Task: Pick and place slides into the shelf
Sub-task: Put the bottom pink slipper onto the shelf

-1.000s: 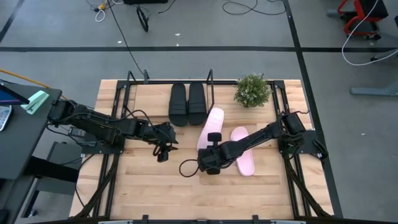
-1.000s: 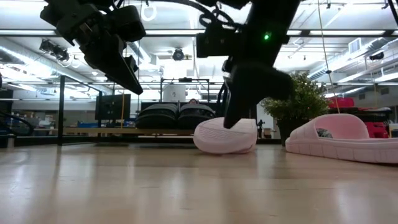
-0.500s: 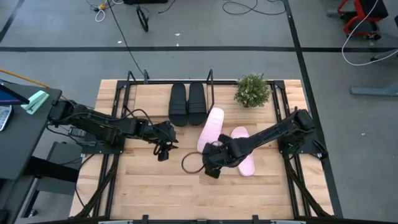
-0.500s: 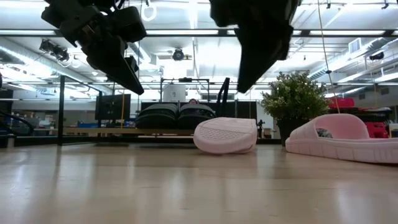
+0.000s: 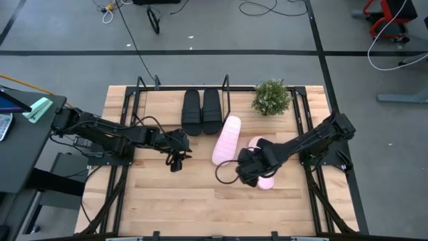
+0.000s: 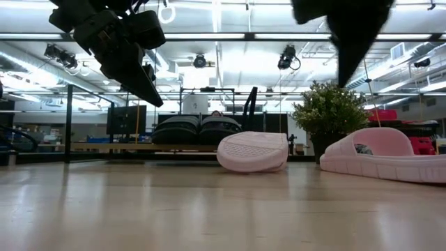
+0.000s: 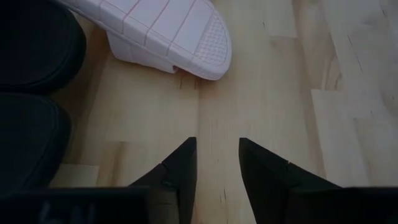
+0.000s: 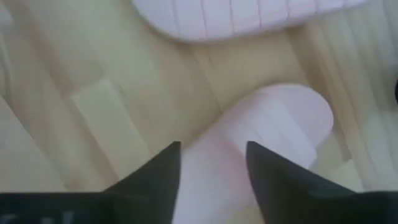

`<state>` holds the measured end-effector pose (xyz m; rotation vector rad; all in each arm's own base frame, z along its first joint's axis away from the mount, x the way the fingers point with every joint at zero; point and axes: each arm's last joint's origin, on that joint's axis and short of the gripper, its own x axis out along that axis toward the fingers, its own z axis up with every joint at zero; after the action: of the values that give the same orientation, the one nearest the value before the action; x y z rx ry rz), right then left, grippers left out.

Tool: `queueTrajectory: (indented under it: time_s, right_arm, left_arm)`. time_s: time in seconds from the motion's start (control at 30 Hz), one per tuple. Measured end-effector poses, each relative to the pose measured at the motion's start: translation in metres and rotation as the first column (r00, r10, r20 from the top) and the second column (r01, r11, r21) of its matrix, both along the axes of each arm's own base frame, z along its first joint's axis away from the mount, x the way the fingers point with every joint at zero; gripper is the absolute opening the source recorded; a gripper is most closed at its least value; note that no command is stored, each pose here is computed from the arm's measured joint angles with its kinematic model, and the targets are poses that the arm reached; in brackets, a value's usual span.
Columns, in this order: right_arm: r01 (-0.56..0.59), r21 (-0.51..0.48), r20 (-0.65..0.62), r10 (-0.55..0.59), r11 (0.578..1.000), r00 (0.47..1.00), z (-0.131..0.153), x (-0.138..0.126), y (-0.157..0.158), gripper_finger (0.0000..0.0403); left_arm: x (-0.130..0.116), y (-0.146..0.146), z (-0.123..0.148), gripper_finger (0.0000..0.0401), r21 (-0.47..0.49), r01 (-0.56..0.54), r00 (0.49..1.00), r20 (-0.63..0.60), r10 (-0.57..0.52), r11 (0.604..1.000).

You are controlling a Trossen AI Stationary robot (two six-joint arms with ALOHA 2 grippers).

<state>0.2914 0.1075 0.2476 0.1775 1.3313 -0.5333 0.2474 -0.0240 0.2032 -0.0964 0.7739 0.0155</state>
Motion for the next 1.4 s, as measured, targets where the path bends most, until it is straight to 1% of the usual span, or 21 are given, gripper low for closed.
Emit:
queueTrajectory:
  time_s: [0.17, 0.23, 0.33, 0.5, 0.7, 0.9, 1.1, 1.17, 1.23, 1.3, 1.4]
  right_arm:
    - [-0.035, -0.027, -0.074, 0.033, 0.999, 0.997, -0.018, -0.024, 0.002, 0.0257]
    - [-0.049, -0.038, -0.103, 0.045, 0.998, 0.994, -0.025, -0.032, 0.002, 0.0274]
    - [-0.047, -0.05, -0.132, 0.041, 0.998, 0.99, -0.034, -0.043, 0.001, 0.0288]
    - [-0.028, -0.073, -0.173, 0.015, 0.997, 0.985, -0.05, -0.054, -0.004, 0.0291]
    - [-0.018, -0.081, -0.174, 0.003, 0.997, 0.985, -0.069, -0.06, -0.01, 0.0288]
    - [-0.011, -0.152, -0.169, -0.015, 0.988, 0.986, -0.076, -0.062, -0.019, 0.0288]
    - [0.009, -0.125, -0.122, -0.024, 0.992, 0.992, -0.093, -0.06, -0.029, 0.0288]
    - [0.02, -0.118, -0.109, -0.033, 0.993, 0.993, -0.096, -0.06, -0.031, 0.0281]
    - [0.029, -0.12, -0.105, -0.041, 0.992, 0.994, -0.096, -0.06, -0.033, 0.026]
    - [0.024, -0.126, -0.11, -0.038, 0.992, 0.993, -0.097, -0.059, -0.035, 0.0223]
    - [-0.002, -0.135, -0.124, -0.015, 0.991, 0.992, -0.097, -0.06, -0.035, 0.0139]
  left_arm:
    - [0.0, 0.0, 0.0, 0.013, -0.005, -0.005, 1.0, 0.0, 0.005, 1.0]
    - [0.0, 0.0, 0.0, 0.0129, -0.005, -0.005, 1.0, -0.001, 0.005, 1.0]
    - [0.0, 0.0, 0.0, 0.0124, -0.006, -0.004, 1.0, -0.001, 0.004, 1.0]
    - [0.0, 0.0, 0.0, 0.0123, -0.006, -0.004, 1.0, -0.001, 0.004, 1.0]
    - [0.0, 0.0, 0.0, 0.013, -0.005, -0.004, 1.0, -0.001, 0.004, 1.0]
    - [0.0, 0.0, 0.0, 0.0123, -0.028, -0.025, 1.0, 0.0, 0.025, 0.999]
    - [0.001, 0.0, 0.001, 0.0126, -0.07, -0.064, 0.998, 0.007, 0.065, 0.995]
    - [0.002, 0.0, 0.002, 0.0129, -0.095, -0.083, 0.996, 0.017, 0.085, 0.992]
    - [0.003, -0.001, 0.003, 0.013, -0.123, -0.1, 0.994, 0.032, 0.105, 0.987]
    - [0.005, -0.001, 0.006, 0.0129, -0.154, -0.107, 0.991, 0.061, 0.117, 0.982]
    - [0.008, -0.002, 0.01, 0.0124, -0.197, -0.118, 0.984, 0.111, 0.142, 0.973]
